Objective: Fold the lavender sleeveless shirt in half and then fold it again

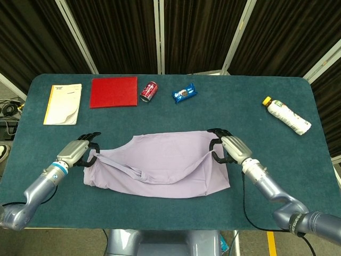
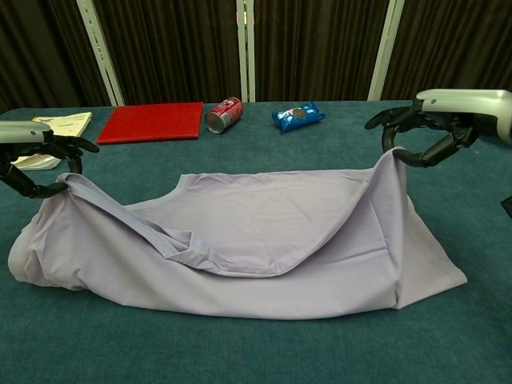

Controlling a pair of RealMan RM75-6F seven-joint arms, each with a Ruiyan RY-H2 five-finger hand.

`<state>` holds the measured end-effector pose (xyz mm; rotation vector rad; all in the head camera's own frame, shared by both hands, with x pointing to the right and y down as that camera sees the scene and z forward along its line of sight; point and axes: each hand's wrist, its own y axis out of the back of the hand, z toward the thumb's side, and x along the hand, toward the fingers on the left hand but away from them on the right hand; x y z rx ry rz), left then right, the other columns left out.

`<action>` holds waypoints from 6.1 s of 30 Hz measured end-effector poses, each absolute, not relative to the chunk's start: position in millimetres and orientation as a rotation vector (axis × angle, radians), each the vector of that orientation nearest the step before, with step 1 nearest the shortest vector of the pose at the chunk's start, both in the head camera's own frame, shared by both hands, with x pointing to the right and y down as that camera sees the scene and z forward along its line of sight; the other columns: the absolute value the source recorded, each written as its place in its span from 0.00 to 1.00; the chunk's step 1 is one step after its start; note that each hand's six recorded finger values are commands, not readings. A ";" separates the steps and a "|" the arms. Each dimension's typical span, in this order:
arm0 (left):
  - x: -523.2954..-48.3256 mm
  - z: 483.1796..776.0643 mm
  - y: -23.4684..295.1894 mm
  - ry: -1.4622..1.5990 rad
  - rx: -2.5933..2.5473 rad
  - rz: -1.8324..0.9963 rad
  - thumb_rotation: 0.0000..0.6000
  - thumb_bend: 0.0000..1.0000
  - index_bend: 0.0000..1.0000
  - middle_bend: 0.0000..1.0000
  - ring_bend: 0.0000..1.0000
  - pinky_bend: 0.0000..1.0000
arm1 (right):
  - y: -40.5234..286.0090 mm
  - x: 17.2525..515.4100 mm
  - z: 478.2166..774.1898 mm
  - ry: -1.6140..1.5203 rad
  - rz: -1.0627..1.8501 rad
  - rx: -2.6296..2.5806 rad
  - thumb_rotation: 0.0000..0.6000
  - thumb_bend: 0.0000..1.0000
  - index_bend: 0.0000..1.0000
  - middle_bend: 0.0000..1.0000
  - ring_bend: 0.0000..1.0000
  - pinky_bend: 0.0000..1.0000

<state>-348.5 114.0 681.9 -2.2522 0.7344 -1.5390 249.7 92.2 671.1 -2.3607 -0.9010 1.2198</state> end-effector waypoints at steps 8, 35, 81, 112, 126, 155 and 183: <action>-351.7 687.1 103.2 0.753 -2.229 -1.570 1.00 0.61 0.68 0.00 0.00 0.00 | 75.2 245.2 683.6 -0.941 1.245 -2.334 1.00 0.49 0.77 0.09 0.00 0.00; -353.5 705.5 88.4 0.772 -2.169 -1.642 1.00 0.61 0.57 0.00 0.00 0.00 | 24.3 257.0 730.2 -1.002 1.407 -2.131 1.00 0.49 0.77 0.09 0.00 0.00; -361.4 703.6 90.2 0.732 -2.123 -1.714 1.00 0.48 0.00 0.00 0.00 0.00 | 23.5 267.2 750.9 -1.049 1.408 -2.057 1.00 0.00 0.04 0.00 0.00 0.00; -375.1 639.0 118.9 0.711 -2.107 -1.459 1.00 0.48 0.02 0.00 0.00 0.00 | 168.1 395.1 593.1 -0.996 1.256 -1.898 1.00 0.00 0.06 0.00 0.00 0.00; -286.0 654.0 103.7 0.611 -2.101 -1.281 1.00 0.49 0.29 0.00 0.00 0.00 | 201.4 408.5 563.7 -1.070 1.209 -1.748 1.00 0.00 0.09 0.00 0.00 0.00; -195.8 738.0 107.4 0.516 -2.105 -1.295 1.00 0.39 0.37 0.00 0.00 0.00 | 197.6 418.5 578.9 -1.090 1.256 -1.790 1.00 0.00 0.17 0.00 0.00 0.00; -177.3 755.7 106.7 0.540 -2.094 -1.306 1.00 0.42 0.52 0.00 0.00 0.00 | 196.2 419.3 576.9 -1.106 1.235 -1.804 1.00 0.00 0.18 0.00 0.00 0.00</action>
